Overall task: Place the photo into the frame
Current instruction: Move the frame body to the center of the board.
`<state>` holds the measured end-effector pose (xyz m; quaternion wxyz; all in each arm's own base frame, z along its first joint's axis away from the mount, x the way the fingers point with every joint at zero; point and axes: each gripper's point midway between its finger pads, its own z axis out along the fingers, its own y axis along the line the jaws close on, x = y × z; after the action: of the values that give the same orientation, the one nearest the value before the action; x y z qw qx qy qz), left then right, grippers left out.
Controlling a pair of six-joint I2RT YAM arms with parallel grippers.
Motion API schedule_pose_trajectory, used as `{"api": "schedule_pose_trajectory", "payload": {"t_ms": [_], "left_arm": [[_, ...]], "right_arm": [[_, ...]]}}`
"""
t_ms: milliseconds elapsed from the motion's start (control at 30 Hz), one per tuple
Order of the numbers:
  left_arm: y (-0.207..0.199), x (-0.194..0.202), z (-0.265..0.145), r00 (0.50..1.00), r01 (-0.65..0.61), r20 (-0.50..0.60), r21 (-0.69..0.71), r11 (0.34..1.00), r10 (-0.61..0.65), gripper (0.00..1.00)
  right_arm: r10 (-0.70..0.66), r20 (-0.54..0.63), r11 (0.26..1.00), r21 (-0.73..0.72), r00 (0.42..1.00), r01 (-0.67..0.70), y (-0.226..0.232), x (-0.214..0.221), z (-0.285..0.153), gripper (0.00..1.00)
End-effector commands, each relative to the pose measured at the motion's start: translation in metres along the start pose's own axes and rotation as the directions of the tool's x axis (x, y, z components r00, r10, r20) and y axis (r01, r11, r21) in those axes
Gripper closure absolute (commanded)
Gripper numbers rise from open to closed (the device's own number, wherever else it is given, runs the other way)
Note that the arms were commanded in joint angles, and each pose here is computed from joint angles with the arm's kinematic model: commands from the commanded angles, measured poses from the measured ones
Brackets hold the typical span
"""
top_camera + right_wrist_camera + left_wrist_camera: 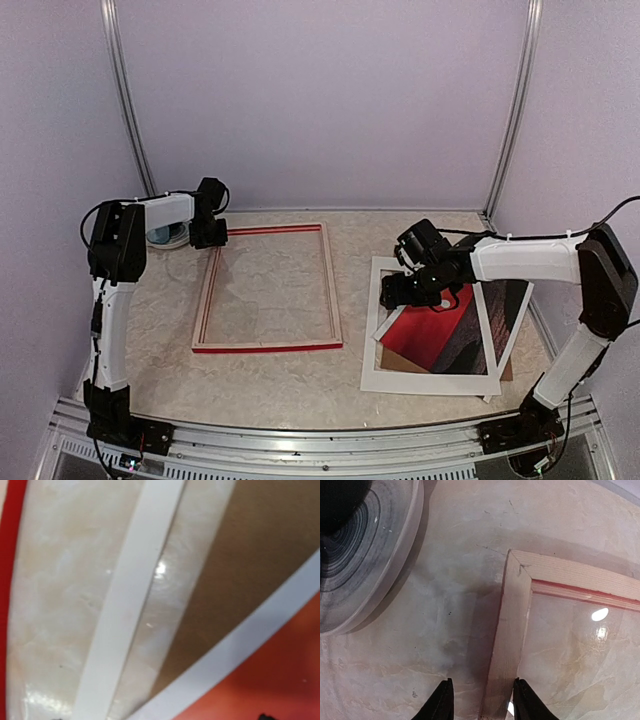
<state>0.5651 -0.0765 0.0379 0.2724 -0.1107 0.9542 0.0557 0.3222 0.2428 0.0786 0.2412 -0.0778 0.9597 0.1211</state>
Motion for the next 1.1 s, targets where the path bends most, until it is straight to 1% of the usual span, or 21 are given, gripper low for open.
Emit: {"api": "schedule_pose_trajectory", "payload": {"t_ms": [0, 67, 367, 533, 633, 767, 933, 1067], "left_arm": [[0.01, -0.005, -0.007, 1.0, -0.009, 0.021, -0.034, 0.999, 0.009, 0.61], [0.011, -0.002, -0.005, 1.0, -0.012, 0.015, -0.039, 0.999, 0.012, 0.62], [0.009, 0.019, 0.008, 0.999, -0.043, -0.035, -0.057, 0.997, 0.041, 0.78], [0.001, 0.027, 0.007, 0.998, -0.037, -0.058, 0.003, 0.999, 0.037, 0.91], [-0.007, 0.039, 0.006, 0.995, -0.038, -0.088, 0.055, 0.998, 0.042, 0.96], [-0.013, 0.06, -0.001, 0.992, -0.049, -0.115, 0.098, 0.994, 0.06, 0.98], [-0.01, 0.086, -0.009, 0.983, -0.081, -0.155, 0.096, 0.992, 0.095, 0.98], [-0.01, 0.105, -0.025, 0.976, -0.134, -0.161, 0.088, 0.987, 0.147, 0.98]], "right_arm": [[-0.02, 0.015, 1.0, -0.017, 1.0, 0.02, 0.011, -0.007, 0.001, 0.17], [-0.016, 0.014, 1.0, -0.012, 1.0, 0.017, 0.01, -0.006, 0.002, 0.17], [-0.02, 0.014, 1.0, -0.012, 1.0, 0.02, 0.011, -0.006, 0.003, 0.17], [-0.029, 0.015, 0.999, -0.019, 0.999, 0.029, 0.013, -0.009, 0.002, 0.17], [-0.043, 0.019, 0.997, -0.057, 0.999, 0.044, 0.022, -0.013, 0.0, 0.16], [-0.061, 0.025, 0.988, -0.139, 0.998, 0.064, 0.04, -0.02, -0.002, 0.16], [-0.07, 0.017, 0.987, -0.141, 0.997, 0.071, 0.045, -0.028, 0.004, 0.15], [-0.074, -0.001, 0.983, -0.168, 0.997, 0.073, 0.054, -0.029, 0.013, 0.15]]}}
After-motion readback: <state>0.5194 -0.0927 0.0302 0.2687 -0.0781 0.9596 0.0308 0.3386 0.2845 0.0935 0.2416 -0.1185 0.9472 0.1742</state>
